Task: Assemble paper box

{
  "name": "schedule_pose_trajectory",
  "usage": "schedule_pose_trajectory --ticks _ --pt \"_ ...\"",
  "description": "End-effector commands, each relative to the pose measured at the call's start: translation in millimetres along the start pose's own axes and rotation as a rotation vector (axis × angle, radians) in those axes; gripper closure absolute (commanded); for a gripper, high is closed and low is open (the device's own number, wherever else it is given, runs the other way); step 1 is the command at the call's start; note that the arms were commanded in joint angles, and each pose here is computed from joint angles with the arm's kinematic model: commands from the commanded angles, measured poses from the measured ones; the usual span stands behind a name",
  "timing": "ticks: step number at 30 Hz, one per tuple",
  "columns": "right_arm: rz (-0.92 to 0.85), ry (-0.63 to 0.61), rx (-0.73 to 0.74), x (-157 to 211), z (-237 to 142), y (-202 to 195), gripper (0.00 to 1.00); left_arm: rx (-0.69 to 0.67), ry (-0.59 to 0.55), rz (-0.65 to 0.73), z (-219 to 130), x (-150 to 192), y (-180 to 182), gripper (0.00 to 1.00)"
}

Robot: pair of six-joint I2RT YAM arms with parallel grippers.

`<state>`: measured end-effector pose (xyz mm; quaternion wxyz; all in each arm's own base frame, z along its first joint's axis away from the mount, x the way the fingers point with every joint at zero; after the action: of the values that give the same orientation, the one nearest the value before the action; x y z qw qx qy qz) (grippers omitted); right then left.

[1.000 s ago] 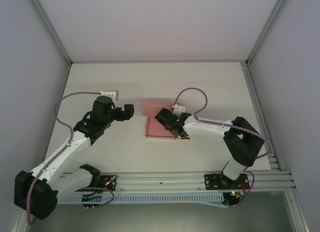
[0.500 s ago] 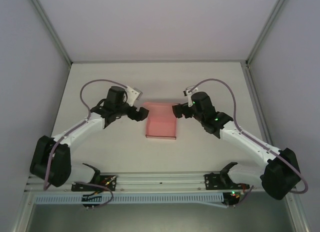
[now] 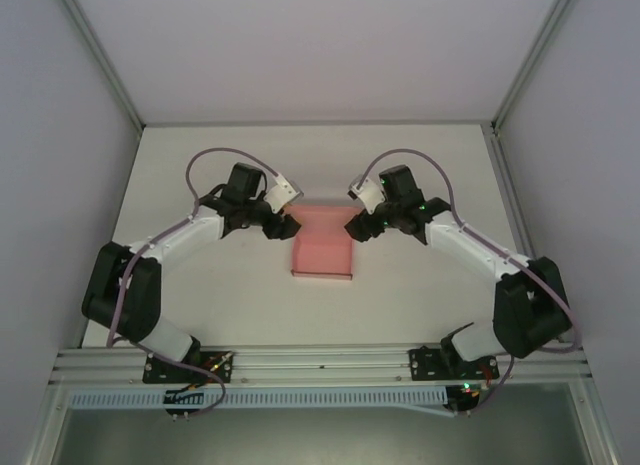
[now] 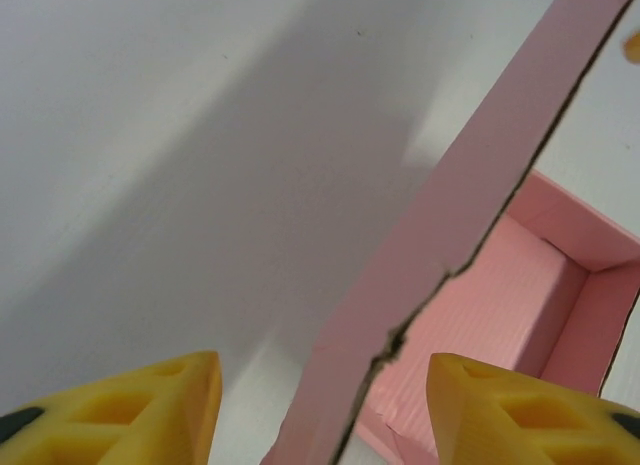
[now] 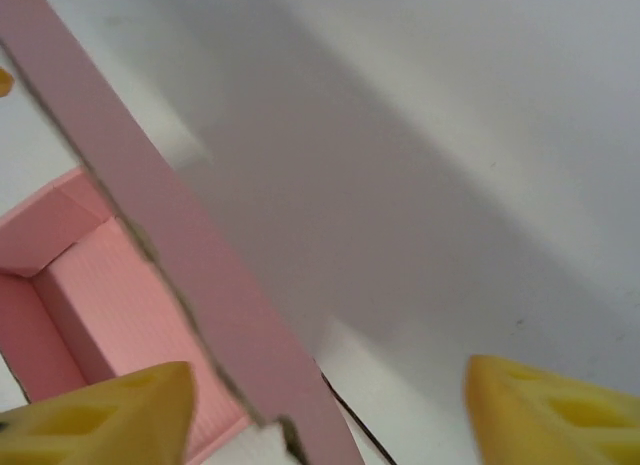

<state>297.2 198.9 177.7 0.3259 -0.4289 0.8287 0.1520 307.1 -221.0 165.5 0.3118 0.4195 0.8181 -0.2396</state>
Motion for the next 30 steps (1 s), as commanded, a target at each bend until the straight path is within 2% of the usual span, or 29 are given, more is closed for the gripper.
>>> schedule_pose_trajectory --ticks 1,3,5,6,9,12,15,17,19,22,25,30 --pt "-0.05 0.058 -0.077 1 -1 5 0.49 0.038 0.02 0.033 -1 -2 -2 0.52" --pt "-0.052 0.074 -0.087 2 -2 6 0.7 0.033 0.018 0.031 -3 -4 -1 0.62" --pt "-0.046 0.081 -0.068 3 -2 4 0.86 0.015 0.02 0.023 -4 -5 0 0.87" --pt "-0.039 0.087 -0.057 3 -2 3 0.9 -0.002 0.025 0.018 -4 -4 2 1.0" --pt "-0.009 0.094 -0.024 2 -5 -1 1.0 -0.076 0.034 -0.001 -5 -6 5 1.0" --pt "0.031 0.071 0.009 -4 -4 -4 1.0 -0.189 0.031 -0.011 -6 -13 6 1.0" --pt "0.125 0.05 0.147 -12 -1 -14 1.0 -0.336 -0.037 -0.079 -13 -31 9 1.0" --pt "0.207 0.007 0.268 -19 2 -20 1.0 -0.428 -0.115 -0.197 -19 -40 14 1.0" --pt "0.36 -0.057 0.366 -24 3 -28 1.0 -0.524 -0.191 -0.407 -24 -39 25 1.0" --pt "0.507 -0.16 0.441 -37 4 -27 1.0 -0.544 -0.258 -0.514 -21 -38 23 1.0" --pt "0.568 -0.226 0.536 -49 7 -21 1.0 -0.571 -0.328 -0.577 -21 -46 21 1.0" --pt "0.62 -0.273 0.538 -60 26 -10 1.0 -0.623 -0.407 -0.659 -16 -52 31 1.0"
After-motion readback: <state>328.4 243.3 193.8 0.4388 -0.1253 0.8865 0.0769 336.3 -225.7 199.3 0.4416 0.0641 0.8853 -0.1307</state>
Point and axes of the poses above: each hand's point on the last joint's axis, 136 mm out from that joint toward the fingers, its own z axis out along the fingers, its own y axis along the line the jaws close on, x = y × z, the point moved 5 cm from there along -z, back along the fingers, and after that the axes turned 4 degrees about -z, right-handed, at the moved point
